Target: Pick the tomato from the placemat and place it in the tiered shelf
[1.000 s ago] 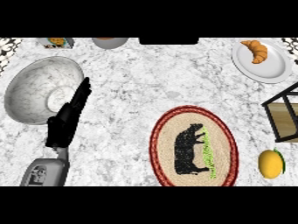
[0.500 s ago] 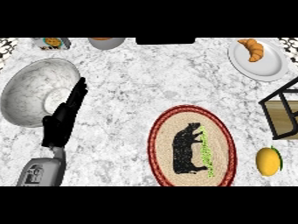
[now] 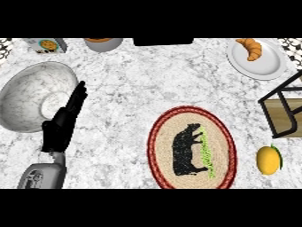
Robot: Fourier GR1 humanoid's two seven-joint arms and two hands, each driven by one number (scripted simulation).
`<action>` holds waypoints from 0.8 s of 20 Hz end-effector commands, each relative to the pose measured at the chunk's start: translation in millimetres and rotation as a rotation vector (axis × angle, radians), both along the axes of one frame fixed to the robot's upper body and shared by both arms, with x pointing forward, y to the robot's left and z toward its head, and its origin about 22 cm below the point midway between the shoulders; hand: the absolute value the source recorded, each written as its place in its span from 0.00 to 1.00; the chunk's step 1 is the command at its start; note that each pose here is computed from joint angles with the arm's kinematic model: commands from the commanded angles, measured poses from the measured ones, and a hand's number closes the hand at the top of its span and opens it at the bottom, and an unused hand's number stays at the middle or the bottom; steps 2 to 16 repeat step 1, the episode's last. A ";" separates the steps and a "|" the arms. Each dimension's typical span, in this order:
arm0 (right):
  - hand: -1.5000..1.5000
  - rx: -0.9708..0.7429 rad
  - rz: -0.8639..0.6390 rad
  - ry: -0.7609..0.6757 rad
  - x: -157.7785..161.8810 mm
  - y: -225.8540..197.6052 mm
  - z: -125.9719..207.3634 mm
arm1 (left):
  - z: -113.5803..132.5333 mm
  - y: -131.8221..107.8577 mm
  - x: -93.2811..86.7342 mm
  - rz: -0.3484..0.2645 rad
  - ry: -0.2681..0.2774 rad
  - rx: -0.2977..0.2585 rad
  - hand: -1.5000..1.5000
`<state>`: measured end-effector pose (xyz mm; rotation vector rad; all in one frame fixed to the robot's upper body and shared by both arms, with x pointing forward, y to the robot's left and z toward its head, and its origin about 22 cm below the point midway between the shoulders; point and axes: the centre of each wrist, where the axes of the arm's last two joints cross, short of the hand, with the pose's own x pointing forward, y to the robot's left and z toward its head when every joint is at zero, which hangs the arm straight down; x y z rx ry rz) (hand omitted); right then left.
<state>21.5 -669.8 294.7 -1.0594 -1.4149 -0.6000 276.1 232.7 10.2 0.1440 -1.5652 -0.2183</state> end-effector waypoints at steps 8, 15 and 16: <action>0.00 0.009 0.027 0.018 -30.6 -5.5 -18.4 | 3.2 9.7 2.8 -0.004 -0.005 -0.005 0.50; 0.00 0.009 0.027 0.018 -30.6 -5.5 -18.4 | 3.2 9.7 2.8 -0.004 -0.005 -0.005 0.50; 0.00 0.009 0.027 0.018 -30.6 -5.5 -18.4 | 3.2 9.7 2.8 -0.004 -0.005 -0.005 0.50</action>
